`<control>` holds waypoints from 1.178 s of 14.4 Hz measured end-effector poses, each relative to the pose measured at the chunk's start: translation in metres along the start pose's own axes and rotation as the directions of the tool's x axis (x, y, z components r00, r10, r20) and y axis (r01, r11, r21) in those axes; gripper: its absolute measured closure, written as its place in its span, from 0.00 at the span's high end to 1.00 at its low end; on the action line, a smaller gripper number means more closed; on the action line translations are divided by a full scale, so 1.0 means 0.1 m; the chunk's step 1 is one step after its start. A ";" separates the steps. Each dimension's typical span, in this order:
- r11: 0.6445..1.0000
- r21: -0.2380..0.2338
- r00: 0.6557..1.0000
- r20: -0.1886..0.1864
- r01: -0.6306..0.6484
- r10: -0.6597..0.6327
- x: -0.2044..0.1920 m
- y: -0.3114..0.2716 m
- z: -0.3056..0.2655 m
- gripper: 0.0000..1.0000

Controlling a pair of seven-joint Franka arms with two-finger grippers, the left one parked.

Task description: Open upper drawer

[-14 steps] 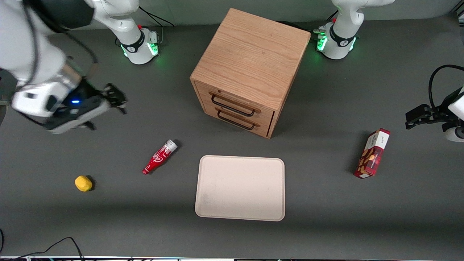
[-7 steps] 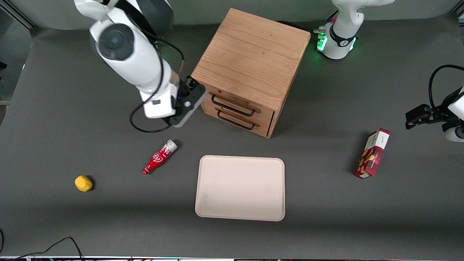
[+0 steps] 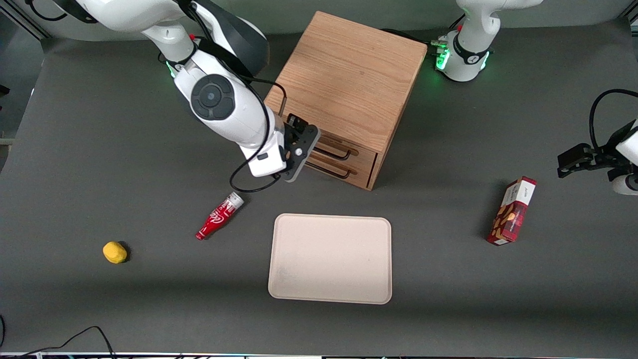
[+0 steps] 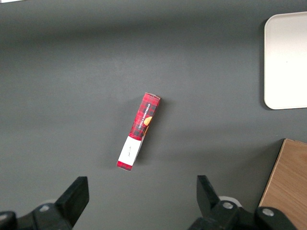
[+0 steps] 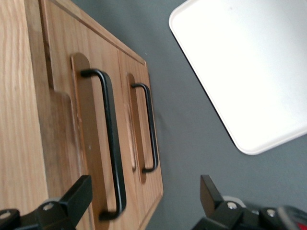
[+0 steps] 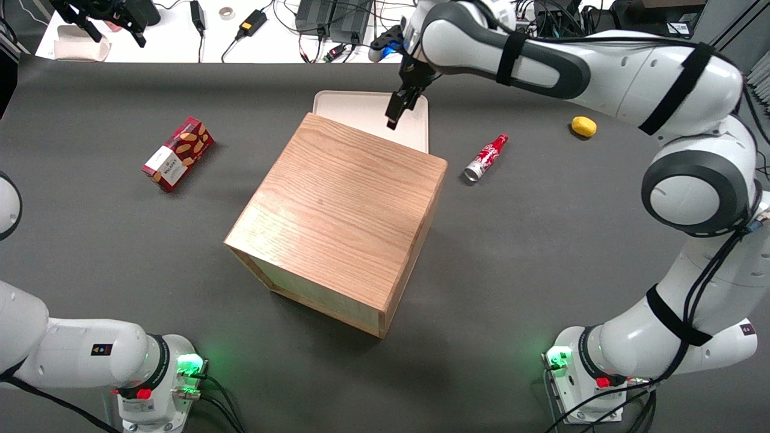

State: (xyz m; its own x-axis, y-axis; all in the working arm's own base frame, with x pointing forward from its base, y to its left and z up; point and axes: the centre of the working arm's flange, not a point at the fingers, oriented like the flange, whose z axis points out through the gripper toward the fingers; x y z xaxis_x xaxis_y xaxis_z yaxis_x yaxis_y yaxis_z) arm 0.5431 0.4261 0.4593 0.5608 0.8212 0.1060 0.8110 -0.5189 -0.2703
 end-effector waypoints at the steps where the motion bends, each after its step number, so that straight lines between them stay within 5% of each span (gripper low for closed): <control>1: 1.000 0.004 1.000 -0.009 0.004 -0.004 0.03 -0.01 0.06 1.00; 17: 0.999 -0.024 0.999 -0.040 0.025 -0.026 0.10 0.17 0.59 1.00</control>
State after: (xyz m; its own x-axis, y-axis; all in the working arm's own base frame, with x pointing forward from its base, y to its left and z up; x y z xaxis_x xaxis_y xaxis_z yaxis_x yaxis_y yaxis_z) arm 0.5527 0.4393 0.3989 0.5458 0.8241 0.1515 0.8285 -0.5037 -0.2445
